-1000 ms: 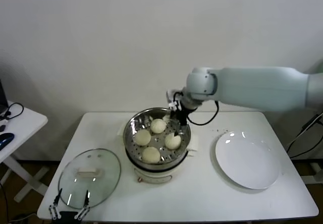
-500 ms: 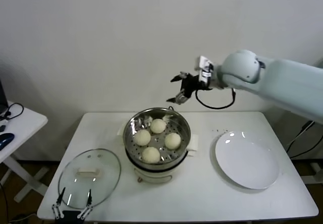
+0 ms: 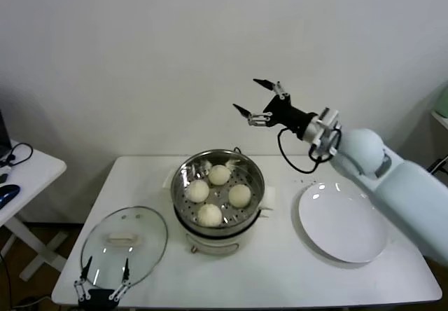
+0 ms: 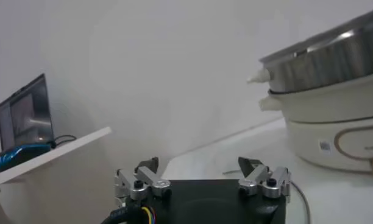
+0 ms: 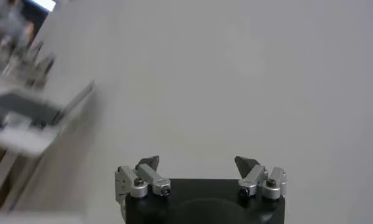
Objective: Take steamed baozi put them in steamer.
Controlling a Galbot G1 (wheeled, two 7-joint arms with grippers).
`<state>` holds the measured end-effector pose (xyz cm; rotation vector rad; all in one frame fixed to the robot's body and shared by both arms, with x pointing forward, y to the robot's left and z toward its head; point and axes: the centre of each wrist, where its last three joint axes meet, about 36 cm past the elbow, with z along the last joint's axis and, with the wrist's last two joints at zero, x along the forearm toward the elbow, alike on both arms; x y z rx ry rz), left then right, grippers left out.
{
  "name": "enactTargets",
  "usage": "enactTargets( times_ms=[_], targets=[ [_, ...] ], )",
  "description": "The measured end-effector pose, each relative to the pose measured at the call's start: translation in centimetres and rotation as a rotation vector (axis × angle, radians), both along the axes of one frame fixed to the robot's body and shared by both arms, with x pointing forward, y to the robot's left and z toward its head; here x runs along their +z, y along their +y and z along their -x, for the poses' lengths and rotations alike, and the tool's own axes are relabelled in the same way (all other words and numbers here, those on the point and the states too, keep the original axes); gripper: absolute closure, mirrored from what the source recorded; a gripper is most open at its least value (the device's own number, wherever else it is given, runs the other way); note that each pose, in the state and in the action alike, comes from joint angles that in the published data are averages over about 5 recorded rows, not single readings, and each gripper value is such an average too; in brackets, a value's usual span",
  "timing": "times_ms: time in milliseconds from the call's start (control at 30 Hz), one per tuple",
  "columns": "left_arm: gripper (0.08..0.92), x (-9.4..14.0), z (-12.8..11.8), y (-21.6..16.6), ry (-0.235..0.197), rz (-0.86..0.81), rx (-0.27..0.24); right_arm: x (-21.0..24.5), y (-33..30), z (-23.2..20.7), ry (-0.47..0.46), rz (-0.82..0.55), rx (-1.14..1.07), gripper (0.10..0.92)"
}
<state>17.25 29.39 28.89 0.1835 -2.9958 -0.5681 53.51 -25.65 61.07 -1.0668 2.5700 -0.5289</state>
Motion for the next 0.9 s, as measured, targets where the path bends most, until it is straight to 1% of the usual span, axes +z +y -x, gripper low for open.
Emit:
enactTargets(
  times_ms=[133, 200, 267, 367, 467, 567, 633, 733, 900],
  targets=[
    [0.177, 0.2, -0.1, -0.3, -0.015, 0.015, 0.001, -4.1, -1.3, 1.9, -0.089, -0.207, -0.057, 0.200],
    [0.177, 0.3, -0.2, -0.4, -0.021, 0.022, 0.001, -7.2, -2.1, 3.3, -0.103, -0.296, -0.103, 0.200],
    [0.177, 0.4, -0.1, -0.7, -0.025, 0.028, -0.001, -10.9, -2.7, 5.1, -0.093, -0.370, -0.154, 0.200],
    [0.177, 0.4, 0.0, -1.0, -0.028, 0.036, -0.004, -16.9, -3.2, 8.9, -0.040, -0.450, -0.237, 0.200],
    [0.177, 0.4, 0.0, -1.2, -0.031, 0.041, -0.004, -22.7, -3.3, 13.9, 0.042, -0.499, -0.317, 0.200],
    [0.177, 0.5, 0.0, -1.3, -0.036, 0.044, -0.003, -27.3, -3.1, 19.2, 0.125, -0.534, -0.387, 0.200],
    [0.177, 0.6, -0.1, -1.3, -0.040, 0.046, -0.002, -29.4, -2.8, 22.4, 0.171, -0.552, -0.426, 0.200],
    [0.177, 0.7, -0.1, -1.4, -0.047, 0.049, -0.002, -31.4, -2.3, 26.3, 0.222, -0.572, -0.470, 0.200],
    [0.177, 0.9, -0.2, -1.6, -0.056, 0.053, -0.001, -33.0, -1.9, 30.7, 0.276, -0.588, -0.522, 0.200]
  ],
)
